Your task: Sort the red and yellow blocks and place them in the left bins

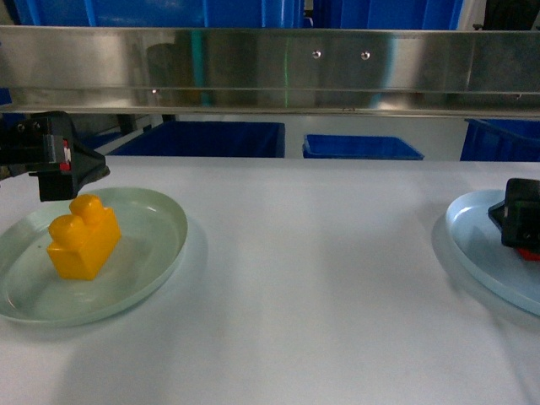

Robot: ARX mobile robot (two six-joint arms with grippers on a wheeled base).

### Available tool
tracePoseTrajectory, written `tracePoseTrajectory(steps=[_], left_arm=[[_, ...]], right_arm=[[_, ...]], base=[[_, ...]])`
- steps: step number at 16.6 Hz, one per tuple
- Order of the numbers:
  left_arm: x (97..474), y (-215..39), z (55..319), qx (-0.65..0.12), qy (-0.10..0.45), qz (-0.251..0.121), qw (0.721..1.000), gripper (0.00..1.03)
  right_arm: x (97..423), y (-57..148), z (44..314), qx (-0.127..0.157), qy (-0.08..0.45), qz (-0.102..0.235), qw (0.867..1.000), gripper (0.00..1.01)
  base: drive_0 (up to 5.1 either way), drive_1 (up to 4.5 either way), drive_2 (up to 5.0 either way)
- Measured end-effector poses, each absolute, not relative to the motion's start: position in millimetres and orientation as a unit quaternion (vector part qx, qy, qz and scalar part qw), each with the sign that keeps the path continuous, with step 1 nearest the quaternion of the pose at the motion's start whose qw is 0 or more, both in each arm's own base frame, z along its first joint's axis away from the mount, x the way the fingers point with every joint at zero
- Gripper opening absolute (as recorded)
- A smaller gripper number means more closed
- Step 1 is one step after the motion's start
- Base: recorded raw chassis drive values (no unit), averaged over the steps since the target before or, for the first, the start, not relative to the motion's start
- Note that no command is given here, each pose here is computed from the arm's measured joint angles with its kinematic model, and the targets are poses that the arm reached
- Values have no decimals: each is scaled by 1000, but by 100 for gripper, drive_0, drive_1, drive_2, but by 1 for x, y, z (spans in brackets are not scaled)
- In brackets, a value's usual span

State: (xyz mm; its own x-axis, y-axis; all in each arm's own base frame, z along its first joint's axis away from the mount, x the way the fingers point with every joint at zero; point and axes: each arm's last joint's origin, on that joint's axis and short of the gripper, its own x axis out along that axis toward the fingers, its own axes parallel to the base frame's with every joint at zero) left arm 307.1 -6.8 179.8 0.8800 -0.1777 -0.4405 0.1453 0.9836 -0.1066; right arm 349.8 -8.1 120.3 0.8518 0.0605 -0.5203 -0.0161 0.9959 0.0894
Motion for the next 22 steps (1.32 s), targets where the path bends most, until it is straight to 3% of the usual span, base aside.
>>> tracePoseTrajectory(steps=[2, 3, 6, 7, 10, 13, 16, 19, 22], left_arm=[[307, -7, 180, -35, 230, -84, 969, 98], [307, -7, 180, -35, 230, -83, 969, 98], [307, -7, 180, -35, 230, -83, 969, 98], [307, -7, 180, -35, 230, -84, 969, 98], [307, -7, 180, -35, 230, -83, 969, 98], [307, -7, 180, -35, 230, -83, 969, 98], [307, -7, 180, -35, 230, -83, 969, 98], [307, -7, 180, -35, 230, -83, 969, 98], [307, -7, 180, -35, 230, -84, 969, 98]], right_arm=[[349, -7, 119, 40, 269, 20, 962, 98], [349, -7, 115, 38, 266, 18, 963, 72], [346, -7, 113, 37, 269, 19, 962, 47], [346, -8, 113, 38, 263, 21, 964, 32], [338, -8, 124, 36, 247, 27, 968, 29], [321, -7, 174, 38, 203, 42, 978, 29], [275, -15, 224, 41, 174, 39, 983, 29], [233, -15, 247, 37, 165, 9, 986, 29], [212, -1, 262, 34, 134, 20, 990, 29]], base=[[0, 0, 0], [0, 0, 0], [0, 0, 0], [0, 0, 0], [0, 0, 0], [0, 0, 0], [0, 0, 0], [0, 0, 0], [0, 0, 0]])
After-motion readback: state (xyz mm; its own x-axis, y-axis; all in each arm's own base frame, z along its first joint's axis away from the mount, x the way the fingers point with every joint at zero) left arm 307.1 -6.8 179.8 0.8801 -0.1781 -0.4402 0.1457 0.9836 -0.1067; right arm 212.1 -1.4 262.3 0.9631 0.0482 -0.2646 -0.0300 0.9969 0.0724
